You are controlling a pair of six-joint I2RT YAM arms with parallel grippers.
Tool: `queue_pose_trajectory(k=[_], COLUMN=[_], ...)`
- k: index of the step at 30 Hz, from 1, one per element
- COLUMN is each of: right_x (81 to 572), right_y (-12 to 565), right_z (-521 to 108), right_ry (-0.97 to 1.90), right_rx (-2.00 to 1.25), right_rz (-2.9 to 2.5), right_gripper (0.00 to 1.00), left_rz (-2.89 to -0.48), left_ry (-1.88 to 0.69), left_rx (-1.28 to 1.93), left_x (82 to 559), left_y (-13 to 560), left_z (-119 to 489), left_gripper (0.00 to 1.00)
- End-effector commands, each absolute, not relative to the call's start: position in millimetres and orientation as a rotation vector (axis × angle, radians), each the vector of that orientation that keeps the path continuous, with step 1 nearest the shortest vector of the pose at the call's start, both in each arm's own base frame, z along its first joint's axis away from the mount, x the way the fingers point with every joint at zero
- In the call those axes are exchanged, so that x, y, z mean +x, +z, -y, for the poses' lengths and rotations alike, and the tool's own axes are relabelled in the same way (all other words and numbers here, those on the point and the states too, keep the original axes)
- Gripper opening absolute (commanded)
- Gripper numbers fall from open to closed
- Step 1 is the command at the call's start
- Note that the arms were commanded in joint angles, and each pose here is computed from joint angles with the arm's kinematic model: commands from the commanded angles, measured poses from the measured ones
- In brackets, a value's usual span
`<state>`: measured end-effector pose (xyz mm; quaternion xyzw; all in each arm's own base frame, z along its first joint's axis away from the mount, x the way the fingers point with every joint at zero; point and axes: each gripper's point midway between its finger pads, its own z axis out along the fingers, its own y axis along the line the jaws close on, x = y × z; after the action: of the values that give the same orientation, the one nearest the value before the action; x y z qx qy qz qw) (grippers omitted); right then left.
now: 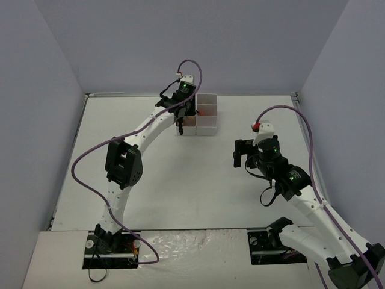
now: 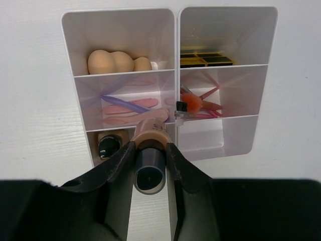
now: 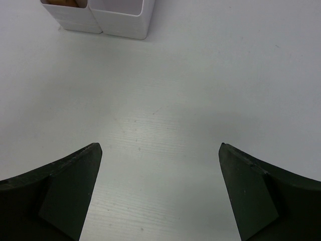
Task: Organize the makeup
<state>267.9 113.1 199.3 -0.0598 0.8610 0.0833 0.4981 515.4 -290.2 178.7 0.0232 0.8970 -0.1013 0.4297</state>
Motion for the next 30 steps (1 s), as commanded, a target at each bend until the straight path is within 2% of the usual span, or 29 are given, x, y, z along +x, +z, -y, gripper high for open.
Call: queue_pose_trajectory(k=[1, 9, 21, 30], right_x=[275, 277, 275, 275], right_y=[204, 201, 202, 203], right_z=[-112, -114, -115, -116], right_ry=[0.196, 0.198, 0.211, 0.215], right_rx=[-0.110, -0.113, -0.114, -0.114], right_rz=[-2.053, -2.068, -2.064, -2.065], right_gripper=[1.00, 1.00, 1.00, 1.00], left_rz=[-2.149, -2.135, -2.062, -2.091], left_ry=[-0.287, -0.267, -0.282, -0.271], left_rx=[0.011, 0.010, 0.050, 0.066], left_x=[507, 499, 521, 531], left_y=[222, 227, 224, 191], left_z=[287, 283, 296, 303], left_gripper=[0.00, 0.00, 0.00, 0.03])
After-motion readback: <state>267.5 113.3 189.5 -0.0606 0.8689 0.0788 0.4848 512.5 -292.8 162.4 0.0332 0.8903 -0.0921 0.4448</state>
